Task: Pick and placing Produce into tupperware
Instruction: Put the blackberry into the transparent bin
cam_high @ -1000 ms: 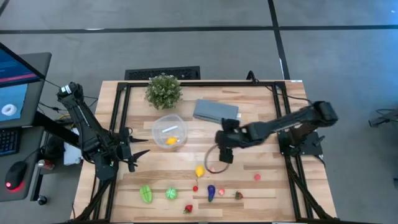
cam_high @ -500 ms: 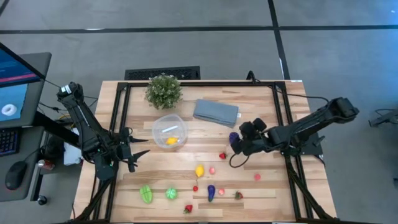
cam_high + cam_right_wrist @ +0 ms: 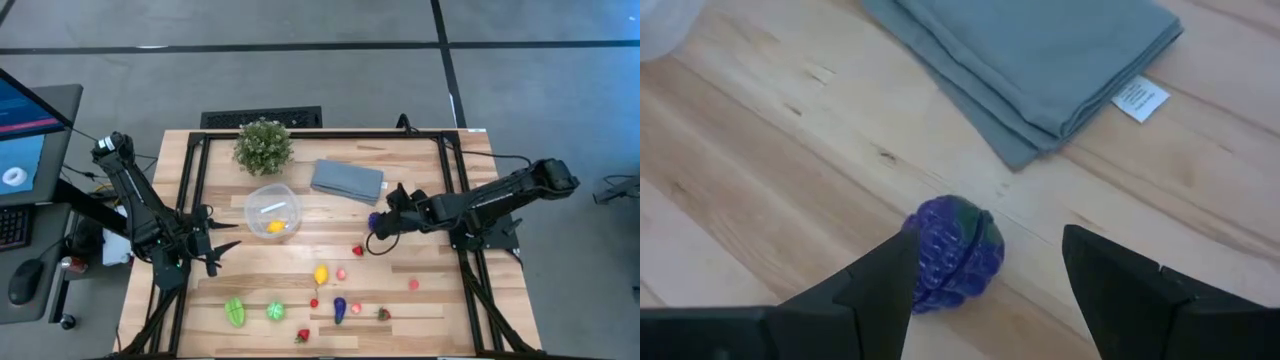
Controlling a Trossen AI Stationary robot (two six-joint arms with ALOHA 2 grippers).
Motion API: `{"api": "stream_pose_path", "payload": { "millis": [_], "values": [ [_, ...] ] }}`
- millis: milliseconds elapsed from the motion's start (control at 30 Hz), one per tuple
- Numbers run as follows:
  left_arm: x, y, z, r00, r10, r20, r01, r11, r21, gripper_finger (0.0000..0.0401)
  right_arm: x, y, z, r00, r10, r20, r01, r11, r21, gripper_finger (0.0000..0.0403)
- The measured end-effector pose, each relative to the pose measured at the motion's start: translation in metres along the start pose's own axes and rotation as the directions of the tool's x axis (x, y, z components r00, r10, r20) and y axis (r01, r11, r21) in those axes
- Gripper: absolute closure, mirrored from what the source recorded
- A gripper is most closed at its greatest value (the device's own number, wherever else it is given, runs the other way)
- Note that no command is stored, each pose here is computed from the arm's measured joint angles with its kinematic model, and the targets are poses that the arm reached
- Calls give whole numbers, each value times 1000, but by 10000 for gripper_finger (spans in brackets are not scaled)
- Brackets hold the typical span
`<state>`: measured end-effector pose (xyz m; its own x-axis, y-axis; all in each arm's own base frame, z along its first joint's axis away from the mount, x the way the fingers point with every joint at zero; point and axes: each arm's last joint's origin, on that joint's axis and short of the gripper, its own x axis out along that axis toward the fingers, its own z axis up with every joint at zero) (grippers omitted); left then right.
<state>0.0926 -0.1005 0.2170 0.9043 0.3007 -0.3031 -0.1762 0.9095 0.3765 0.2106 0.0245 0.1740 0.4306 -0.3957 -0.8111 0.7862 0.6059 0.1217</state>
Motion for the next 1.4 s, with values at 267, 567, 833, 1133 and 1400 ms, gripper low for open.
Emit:
{"api": "stream_pose_path", "payload": {
  "millis": [267, 567, 833, 1133, 1400],
  "values": [
    [0, 0, 0, 1000, -1, 0, 1, 1000, -1, 209, 8, 1, 3, 1000, -5, -11, 6, 1000, 6, 133],
    [0, 0, 0, 1000, -6, -2, 6, 1000, -3, 209, 9, 3, 6, 1000, 26, -5, -26, 1000, 5, 133],
    [0, 0, 0, 1000, -6, -3, 6, 1000, 0, 209, 9, 8, 8, 996, 85, -10, -85, 996, -4, 133],
    [0, 0, 0, 1000, -6, -3, 6, 1000, 9, 209, 9, 7, 9, 997, 81, -5, -82, 994, -66, 132],
    [0, 0, 0, 1000, -6, -3, 6, 1000, 7, 209, 12, 6, 19, 993, 117, 18, -115, 989, -94, 132]
  ]
}}
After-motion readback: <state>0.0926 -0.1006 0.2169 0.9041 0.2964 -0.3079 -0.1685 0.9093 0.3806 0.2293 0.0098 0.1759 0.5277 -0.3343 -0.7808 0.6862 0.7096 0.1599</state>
